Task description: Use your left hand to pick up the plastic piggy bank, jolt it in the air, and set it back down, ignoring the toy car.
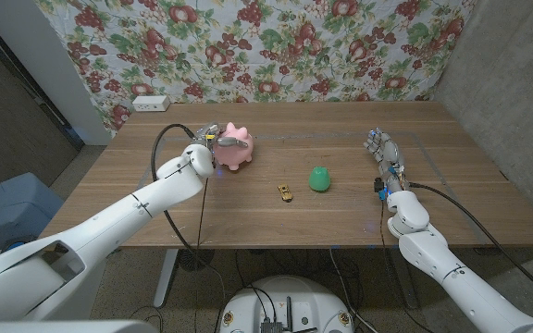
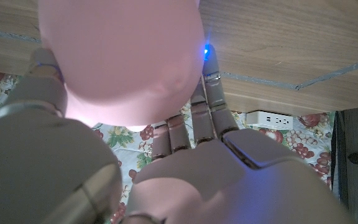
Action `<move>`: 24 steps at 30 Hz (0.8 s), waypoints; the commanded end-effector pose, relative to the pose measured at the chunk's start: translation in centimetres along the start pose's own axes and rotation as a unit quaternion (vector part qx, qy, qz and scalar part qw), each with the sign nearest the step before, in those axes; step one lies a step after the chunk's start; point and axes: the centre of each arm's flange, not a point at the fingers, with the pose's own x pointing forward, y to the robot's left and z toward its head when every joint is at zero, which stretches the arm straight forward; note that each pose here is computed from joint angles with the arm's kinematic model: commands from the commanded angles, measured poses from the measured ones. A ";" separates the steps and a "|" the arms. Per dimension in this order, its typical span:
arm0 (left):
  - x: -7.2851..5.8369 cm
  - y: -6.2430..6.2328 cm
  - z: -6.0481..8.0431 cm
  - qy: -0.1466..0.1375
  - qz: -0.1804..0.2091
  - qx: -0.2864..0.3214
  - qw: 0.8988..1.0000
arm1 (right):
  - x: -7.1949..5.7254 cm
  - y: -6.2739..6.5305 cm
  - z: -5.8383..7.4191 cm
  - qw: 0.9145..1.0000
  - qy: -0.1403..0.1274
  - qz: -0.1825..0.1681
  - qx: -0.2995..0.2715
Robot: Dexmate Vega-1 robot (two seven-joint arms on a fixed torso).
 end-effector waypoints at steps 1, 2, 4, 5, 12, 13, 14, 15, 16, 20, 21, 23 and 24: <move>-0.3 0.2 -0.1 -0.004 0.013 0.004 1.000 | 0.0 0.2 0.0 1.000 -0.001 -0.001 0.000; -0.3 0.2 -0.1 -0.005 0.012 0.004 1.000 | 0.0 0.2 0.0 1.000 -0.002 -0.001 0.000; -0.3 0.3 -0.1 -0.005 0.012 0.002 1.000 | 0.0 0.2 0.0 1.000 -0.002 -0.001 0.000; -0.3 0.3 -0.1 -0.002 0.013 0.003 1.000 | -0.1 0.2 0.0 1.000 -0.002 -0.001 -0.001; -0.3 0.4 -0.2 -0.009 0.016 0.000 1.000 | 0.0 0.3 0.0 1.000 -0.002 -0.001 -0.001; -0.4 0.4 -0.2 -0.010 0.018 0.000 1.000 | 0.0 0.3 0.0 1.000 -0.003 -0.001 -0.001; -0.4 0.4 -0.2 -0.009 0.020 -0.001 1.000 | 0.0 0.3 0.0 1.000 -0.003 -0.001 -0.001; -0.4 0.5 -0.2 -0.011 0.020 -0.003 1.000 | 0.0 0.4 0.1 1.000 -0.003 -0.001 -0.001; -0.4 0.5 -0.2 -0.013 0.020 -0.004 1.000 | 0.1 0.4 0.1 1.000 -0.003 -0.002 -0.001; -0.4 0.5 -0.2 -0.011 0.019 -0.007 1.000 | 0.1 0.4 0.1 1.000 -0.004 -0.002 -0.002; -0.4 0.5 -0.2 -0.012 0.017 -0.007 1.000 | 0.1 0.3 0.1 1.000 -0.004 -0.002 -0.002; -0.3 0.5 -0.2 -0.013 0.012 -0.008 1.000 | 0.1 0.3 0.1 1.000 -0.004 -0.002 0.000; -0.3 0.5 -0.2 -0.015 0.010 -0.008 1.000 | 0.2 0.3 0.1 1.000 -0.004 -0.002 -0.001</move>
